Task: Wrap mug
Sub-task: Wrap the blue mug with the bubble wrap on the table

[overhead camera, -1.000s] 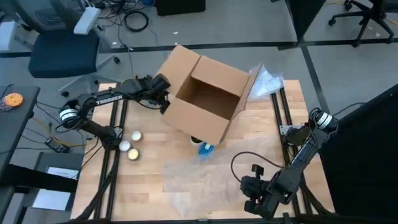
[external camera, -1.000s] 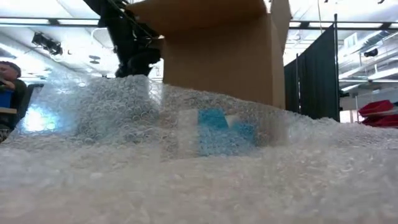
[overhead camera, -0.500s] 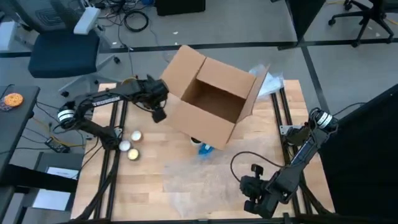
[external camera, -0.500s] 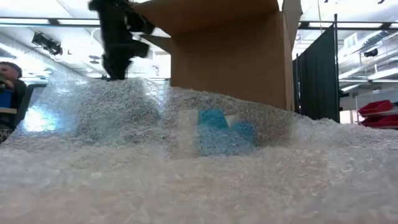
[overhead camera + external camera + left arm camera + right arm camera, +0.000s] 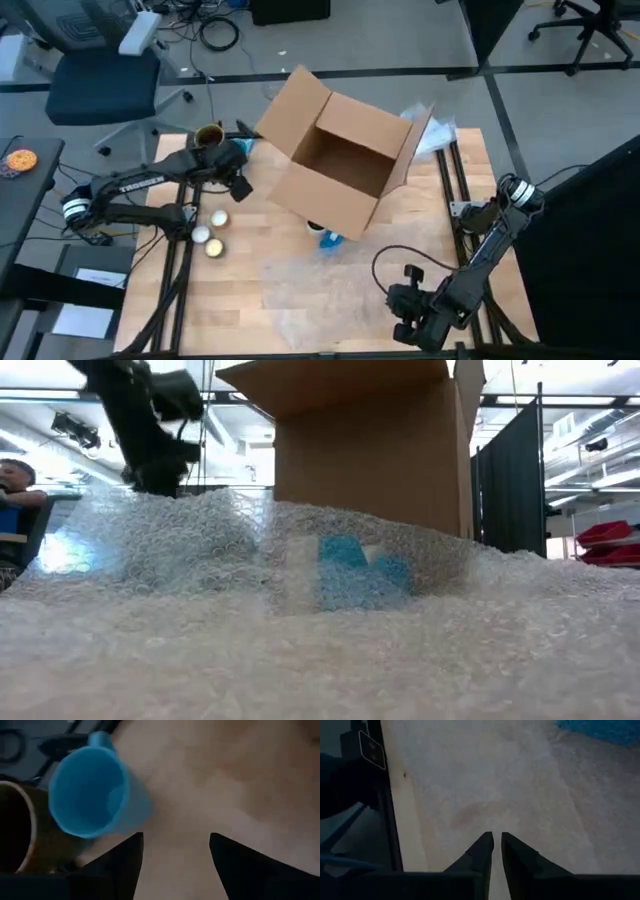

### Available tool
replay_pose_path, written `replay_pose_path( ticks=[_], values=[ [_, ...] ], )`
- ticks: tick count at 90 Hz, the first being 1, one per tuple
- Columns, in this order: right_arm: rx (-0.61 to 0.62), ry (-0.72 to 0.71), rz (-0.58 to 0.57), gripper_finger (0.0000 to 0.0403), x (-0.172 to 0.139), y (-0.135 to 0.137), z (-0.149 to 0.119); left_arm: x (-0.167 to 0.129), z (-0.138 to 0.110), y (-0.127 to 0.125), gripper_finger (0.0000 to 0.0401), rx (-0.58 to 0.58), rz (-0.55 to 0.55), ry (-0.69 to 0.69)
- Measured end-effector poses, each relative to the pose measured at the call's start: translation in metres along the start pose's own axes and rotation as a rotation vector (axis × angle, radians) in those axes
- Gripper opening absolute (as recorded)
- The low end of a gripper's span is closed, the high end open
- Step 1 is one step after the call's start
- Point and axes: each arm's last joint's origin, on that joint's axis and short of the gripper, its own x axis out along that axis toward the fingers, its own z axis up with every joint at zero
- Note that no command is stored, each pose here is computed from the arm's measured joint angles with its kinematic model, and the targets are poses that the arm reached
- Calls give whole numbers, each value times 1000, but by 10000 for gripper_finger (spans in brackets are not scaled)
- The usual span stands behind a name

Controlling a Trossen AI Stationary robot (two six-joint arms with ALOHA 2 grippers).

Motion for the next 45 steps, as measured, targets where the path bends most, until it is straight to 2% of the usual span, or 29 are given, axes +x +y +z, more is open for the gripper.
replay_pose_path(
  ticks=[6, 22, 33, 45],
  values=[
    [1, 0, 1, 21, 0, 0, 0, 8, 4, 0, 214, -11, 46, -27],
    [9, -2, -5, 21, 2, -1, 2, 16, 18, 0, 214, 2, 70, -118],
    [15, -3, -8, 21, 3, -2, 4, 27, 16, 8, 214, -8, 108, -48],
    [21, -4, -9, 21, 3, -2, 4, 39, 12, 11, 214, -22, 102, 40]
  ],
)
